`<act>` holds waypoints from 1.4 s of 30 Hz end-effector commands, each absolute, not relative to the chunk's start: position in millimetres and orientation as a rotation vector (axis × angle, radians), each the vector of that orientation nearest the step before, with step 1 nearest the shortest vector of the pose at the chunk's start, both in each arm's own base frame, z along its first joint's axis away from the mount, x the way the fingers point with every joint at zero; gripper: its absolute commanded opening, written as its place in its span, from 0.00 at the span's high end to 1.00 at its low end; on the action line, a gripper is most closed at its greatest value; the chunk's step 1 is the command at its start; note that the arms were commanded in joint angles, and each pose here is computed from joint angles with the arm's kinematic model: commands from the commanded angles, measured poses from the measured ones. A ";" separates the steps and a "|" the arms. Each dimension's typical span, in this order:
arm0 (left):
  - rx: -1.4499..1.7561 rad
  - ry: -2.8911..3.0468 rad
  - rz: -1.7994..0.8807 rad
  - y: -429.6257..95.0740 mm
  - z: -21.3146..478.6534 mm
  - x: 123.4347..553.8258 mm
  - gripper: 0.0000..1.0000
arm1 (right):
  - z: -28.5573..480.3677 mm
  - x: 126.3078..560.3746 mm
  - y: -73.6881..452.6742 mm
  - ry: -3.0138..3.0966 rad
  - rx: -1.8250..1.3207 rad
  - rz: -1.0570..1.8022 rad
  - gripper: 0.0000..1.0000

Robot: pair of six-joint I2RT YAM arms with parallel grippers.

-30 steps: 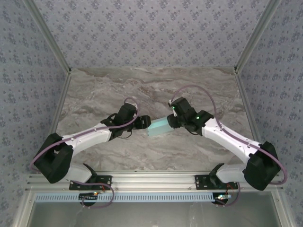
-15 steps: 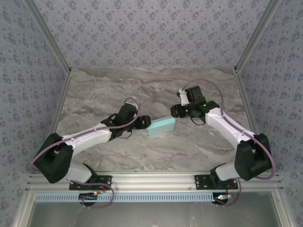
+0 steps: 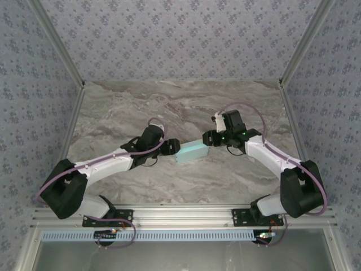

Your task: Fold the paper box

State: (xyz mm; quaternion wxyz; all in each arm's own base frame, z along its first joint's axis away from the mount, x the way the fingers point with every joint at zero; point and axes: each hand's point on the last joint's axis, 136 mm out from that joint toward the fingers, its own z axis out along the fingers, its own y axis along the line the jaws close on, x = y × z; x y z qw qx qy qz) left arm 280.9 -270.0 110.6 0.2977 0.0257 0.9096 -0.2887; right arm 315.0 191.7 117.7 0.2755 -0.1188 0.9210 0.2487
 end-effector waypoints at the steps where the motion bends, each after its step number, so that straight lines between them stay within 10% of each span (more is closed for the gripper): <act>1: 0.082 2.579 -0.650 -251.2 60.4 250.5 0.33 | 63.3 275.2 173.8 2.683 -0.244 0.631 0.54; 32: -0.004 2.390 -0.924 -270.8 123.3 253.0 0.14 | 66.7 276.5 171.4 2.616 -0.169 0.594 0.56; 42: -0.056 2.499 -0.964 -270.9 91.1 237.7 0.41 | 70.4 276.9 170.5 2.619 -0.189 0.574 0.56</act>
